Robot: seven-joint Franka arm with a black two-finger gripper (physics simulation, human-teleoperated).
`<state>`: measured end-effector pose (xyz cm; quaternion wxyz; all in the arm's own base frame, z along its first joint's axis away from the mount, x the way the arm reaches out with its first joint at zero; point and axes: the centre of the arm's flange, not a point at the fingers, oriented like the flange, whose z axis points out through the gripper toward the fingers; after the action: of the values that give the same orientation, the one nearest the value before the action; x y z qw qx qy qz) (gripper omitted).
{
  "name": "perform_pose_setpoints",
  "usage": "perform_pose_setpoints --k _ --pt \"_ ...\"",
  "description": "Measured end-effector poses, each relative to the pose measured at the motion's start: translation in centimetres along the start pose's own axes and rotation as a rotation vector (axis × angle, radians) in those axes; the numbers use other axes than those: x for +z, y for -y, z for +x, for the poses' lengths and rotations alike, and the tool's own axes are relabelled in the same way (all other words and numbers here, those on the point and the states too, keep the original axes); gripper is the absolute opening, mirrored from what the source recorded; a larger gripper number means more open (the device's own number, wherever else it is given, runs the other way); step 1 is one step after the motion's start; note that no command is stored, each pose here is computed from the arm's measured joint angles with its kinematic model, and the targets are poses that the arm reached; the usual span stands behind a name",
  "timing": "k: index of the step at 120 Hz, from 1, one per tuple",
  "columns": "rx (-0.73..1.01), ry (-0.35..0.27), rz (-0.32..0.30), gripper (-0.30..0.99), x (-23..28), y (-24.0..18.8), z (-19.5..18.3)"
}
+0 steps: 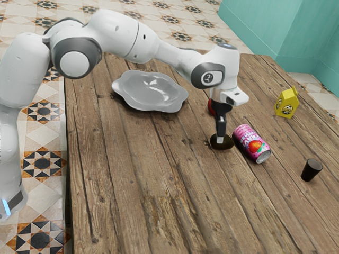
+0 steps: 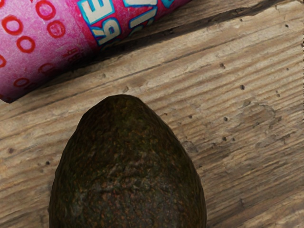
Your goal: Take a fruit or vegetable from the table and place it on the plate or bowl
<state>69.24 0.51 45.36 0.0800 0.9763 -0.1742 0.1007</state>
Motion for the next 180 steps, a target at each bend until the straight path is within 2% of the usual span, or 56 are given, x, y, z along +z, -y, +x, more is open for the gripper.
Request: perform_pose_setpoints --k 48,56,67,79,92,102,110,119,130,140,159,166,180 --pt "0.095 0.001 -0.047 0.61 4.4 0.7 0.2" --pt "0.093 -0.016 -0.061 0.50 4.2 0.8 0.3" --pt "0.082 -0.052 -0.069 0.24 2.8 0.7 0.5" --pt "0.065 -0.071 -0.074 0.29 1.7 0.3 0.2" --pt "0.006 -0.070 -0.073 0.30 -2.8 -2.0 -5.2" --pt "-0.022 -0.122 -0.058 0.31 -8.1 -4.0 -8.9" --pt "-0.053 -0.147 -0.054 0.32 -10.0 -3.7 -10.3" --pt "-0.158 -0.165 -0.036 0.31 -11.5 0.7 -13.2" --pt "-0.390 -0.187 0.003 0.32 -13.7 9.5 -22.1" --pt "-0.509 -0.201 0.021 0.32 -14.9 12.7 -27.4" --pt "-0.577 -0.204 0.030 0.32 -15.3 14.4 -30.0" --pt "-0.584 -0.202 0.026 0.44 -15.2 14.6 -30.3" --pt "-0.579 -0.206 0.023 0.58 -15.7 14.6 -30.5"
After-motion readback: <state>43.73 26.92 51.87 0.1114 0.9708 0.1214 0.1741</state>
